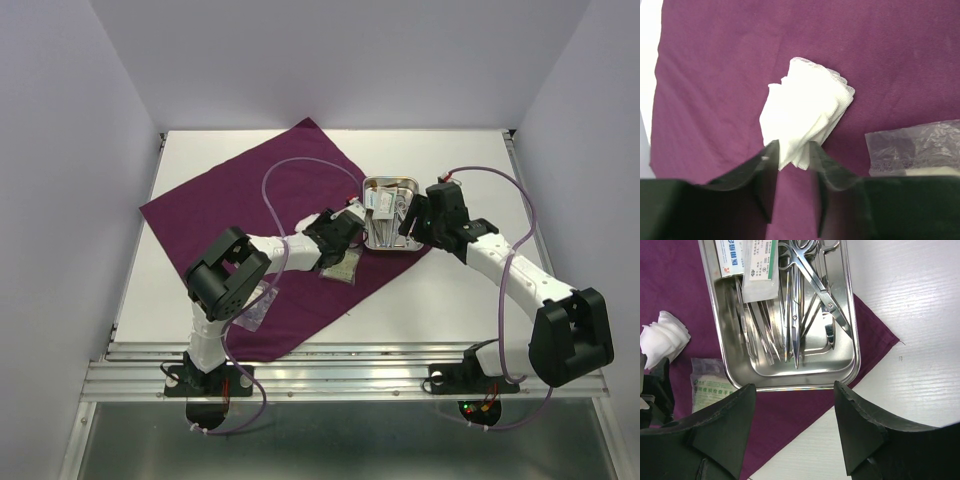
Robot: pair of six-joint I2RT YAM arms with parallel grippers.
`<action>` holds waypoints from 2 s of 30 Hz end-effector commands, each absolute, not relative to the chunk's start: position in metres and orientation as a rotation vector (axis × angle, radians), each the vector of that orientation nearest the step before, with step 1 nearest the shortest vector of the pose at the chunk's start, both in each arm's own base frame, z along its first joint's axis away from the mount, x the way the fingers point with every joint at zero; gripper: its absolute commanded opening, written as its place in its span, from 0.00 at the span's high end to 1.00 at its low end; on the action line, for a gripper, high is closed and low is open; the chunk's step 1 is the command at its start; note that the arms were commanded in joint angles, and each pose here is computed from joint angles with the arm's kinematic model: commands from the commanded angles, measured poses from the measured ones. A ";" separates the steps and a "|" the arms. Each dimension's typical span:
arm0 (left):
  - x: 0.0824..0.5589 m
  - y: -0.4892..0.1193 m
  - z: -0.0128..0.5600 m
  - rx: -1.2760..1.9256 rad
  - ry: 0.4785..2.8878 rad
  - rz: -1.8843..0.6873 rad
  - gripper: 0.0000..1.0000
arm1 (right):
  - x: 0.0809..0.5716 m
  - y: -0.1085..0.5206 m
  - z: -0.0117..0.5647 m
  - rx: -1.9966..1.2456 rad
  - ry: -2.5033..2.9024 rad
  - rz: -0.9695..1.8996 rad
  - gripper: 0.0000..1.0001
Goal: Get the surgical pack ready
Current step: Adjust the medical item in the surgical kit, then pick up the medical item from the surgical kit.
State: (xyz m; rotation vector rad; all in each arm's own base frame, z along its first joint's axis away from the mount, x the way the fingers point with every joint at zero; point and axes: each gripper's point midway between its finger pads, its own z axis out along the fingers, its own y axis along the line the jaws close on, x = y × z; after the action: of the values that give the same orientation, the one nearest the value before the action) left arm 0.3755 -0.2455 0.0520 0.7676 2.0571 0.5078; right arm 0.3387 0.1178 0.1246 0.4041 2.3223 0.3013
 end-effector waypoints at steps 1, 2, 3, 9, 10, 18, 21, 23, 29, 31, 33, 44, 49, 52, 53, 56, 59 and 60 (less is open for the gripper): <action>0.376 -0.250 0.079 0.709 2.024 0.476 0.53 | 0.344 0.115 0.143 0.390 2.268 0.307 0.31; 0.376 -0.250 0.085 0.704 2.022 0.470 0.48 | 0.344 0.115 0.143 0.390 2.268 0.307 0.31; 0.376 -0.251 0.089 0.697 2.016 0.462 0.47 | 0.344 0.115 0.143 0.390 2.270 0.306 0.31; 0.377 -0.252 0.129 0.639 1.983 0.406 0.38 | 0.347 0.118 0.150 0.380 2.263 0.324 0.31; 0.376 -0.252 0.133 0.631 1.981 0.398 0.37 | 0.347 0.119 0.150 0.377 2.263 0.327 0.31; 0.386 -0.237 0.198 0.450 1.965 0.197 0.34 | 0.353 0.136 0.159 0.350 2.267 0.425 0.31; 0.391 -0.223 0.215 0.368 1.976 0.101 0.34 | 0.354 0.152 0.165 0.319 2.259 0.472 0.32; 0.392 -0.215 0.222 0.330 1.985 0.043 0.34 | 0.354 0.167 0.169 0.281 2.256 0.489 0.32; 0.396 -0.170 0.242 0.085 1.991 -0.097 0.34 | 0.346 0.250 0.168 0.099 2.289 0.574 0.32; 0.391 -0.161 0.250 0.032 1.979 -0.128 0.34 | 0.340 0.280 0.160 0.034 2.314 0.599 0.33; 0.387 -0.150 0.252 0.002 1.980 -0.126 0.34 | 0.341 0.295 0.155 -0.002 2.324 0.603 0.33; 0.365 -0.143 0.246 -0.006 1.999 -0.190 0.34 | 0.391 0.339 0.117 -0.213 2.395 0.548 0.26; 0.359 -0.142 0.242 -0.005 2.005 -0.201 0.33 | 0.410 0.346 0.096 -0.260 2.422 0.570 0.16; 0.358 -0.142 0.237 0.004 2.014 -0.198 0.34 | 0.415 0.350 0.086 -0.309 2.438 0.586 0.16; 0.358 -0.142 0.235 0.007 2.019 -0.195 0.34 | 0.416 0.349 0.082 -0.315 2.453 0.594 0.16; 0.359 -0.142 0.233 0.007 2.021 -0.192 0.34 | 0.417 0.353 0.072 -0.360 2.472 0.598 0.19; 0.359 -0.142 0.232 0.007 2.021 -0.197 0.34 | 0.421 0.350 0.063 -0.356 2.485 0.590 0.24; 0.359 -0.143 0.231 0.009 2.023 -0.199 0.34 | 0.421 0.350 0.062 -0.361 2.485 0.590 0.27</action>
State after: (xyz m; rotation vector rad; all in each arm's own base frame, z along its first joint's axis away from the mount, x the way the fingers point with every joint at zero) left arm 0.3590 -0.1439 0.2169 0.0302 2.0748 -0.1669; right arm 0.4129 0.3433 0.0511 -0.3104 2.5182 0.5523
